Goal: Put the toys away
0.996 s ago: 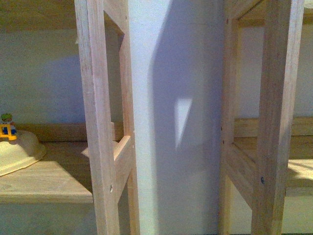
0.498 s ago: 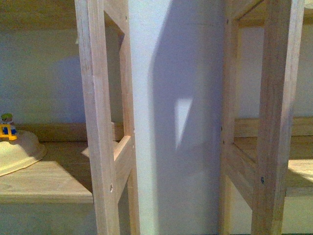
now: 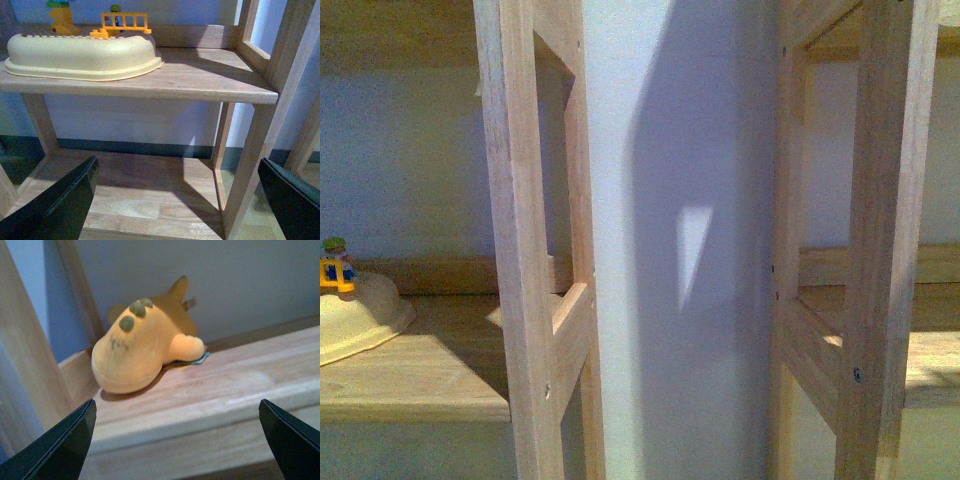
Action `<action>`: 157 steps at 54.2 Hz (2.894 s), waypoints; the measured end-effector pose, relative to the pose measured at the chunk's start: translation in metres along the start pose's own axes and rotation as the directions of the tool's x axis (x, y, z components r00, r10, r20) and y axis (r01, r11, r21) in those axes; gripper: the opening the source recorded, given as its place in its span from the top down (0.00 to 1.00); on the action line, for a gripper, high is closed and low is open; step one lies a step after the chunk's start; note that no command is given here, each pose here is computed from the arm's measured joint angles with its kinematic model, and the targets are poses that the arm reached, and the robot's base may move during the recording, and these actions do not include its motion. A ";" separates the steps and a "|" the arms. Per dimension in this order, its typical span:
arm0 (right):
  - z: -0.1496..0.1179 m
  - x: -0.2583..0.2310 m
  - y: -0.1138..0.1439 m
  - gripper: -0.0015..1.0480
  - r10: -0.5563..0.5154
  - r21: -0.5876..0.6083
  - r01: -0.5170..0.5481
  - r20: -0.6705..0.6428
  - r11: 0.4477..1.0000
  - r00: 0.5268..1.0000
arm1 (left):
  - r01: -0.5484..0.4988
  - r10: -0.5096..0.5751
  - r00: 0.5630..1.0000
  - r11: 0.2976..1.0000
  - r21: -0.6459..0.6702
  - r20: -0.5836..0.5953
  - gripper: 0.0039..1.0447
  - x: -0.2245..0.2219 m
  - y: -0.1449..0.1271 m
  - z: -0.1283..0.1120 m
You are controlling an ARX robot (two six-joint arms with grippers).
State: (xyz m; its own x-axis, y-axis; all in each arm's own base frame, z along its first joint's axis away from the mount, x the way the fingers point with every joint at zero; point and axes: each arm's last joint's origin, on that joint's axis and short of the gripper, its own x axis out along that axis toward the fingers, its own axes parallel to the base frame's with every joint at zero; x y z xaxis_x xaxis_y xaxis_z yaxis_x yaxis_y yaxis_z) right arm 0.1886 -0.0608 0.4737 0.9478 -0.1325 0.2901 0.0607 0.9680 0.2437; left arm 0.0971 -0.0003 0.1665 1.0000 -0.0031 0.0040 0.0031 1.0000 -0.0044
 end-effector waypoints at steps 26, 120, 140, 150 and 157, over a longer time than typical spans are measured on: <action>-0.107 -0.127 0.014 0.06 -0.010 0.050 0.017 -0.137 0.999 0.991 | 0.000 0.000 1.000 1.000 0.000 0.000 0.06 0.000 0.000 0.000; -0.253 -0.178 -0.017 0.97 0.060 -0.208 -0.133 -0.324 0.969 0.944 | 0.000 0.000 1.000 1.000 0.000 0.000 0.06 0.000 0.000 0.000; -0.262 -0.181 -0.019 0.97 0.061 -0.207 -0.133 -0.323 0.969 0.945 | 0.000 0.000 1.000 1.000 0.000 0.000 0.06 0.000 0.000 0.000; -0.268 -0.183 -0.021 0.97 0.063 -0.208 -0.133 -0.313 0.969 0.948 | 0.000 0.000 1.000 1.000 0.000 0.000 0.06 0.000 0.000 0.000; -0.268 -0.183 -0.021 0.97 0.064 -0.208 -0.134 -0.312 0.969 0.948 | 0.000 0.000 1.000 1.000 0.000 0.000 0.06 0.000 0.000 0.000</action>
State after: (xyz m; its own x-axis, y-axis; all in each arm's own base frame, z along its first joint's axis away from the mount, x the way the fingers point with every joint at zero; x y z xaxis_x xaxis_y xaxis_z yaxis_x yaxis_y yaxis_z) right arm 0.0973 0.0002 0.1675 1.0000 0.0027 0.0021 -0.0027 1.0000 0.0051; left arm 0.0971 -0.0003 0.1665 1.0000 -0.0031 0.0040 0.0031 1.0000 -0.0044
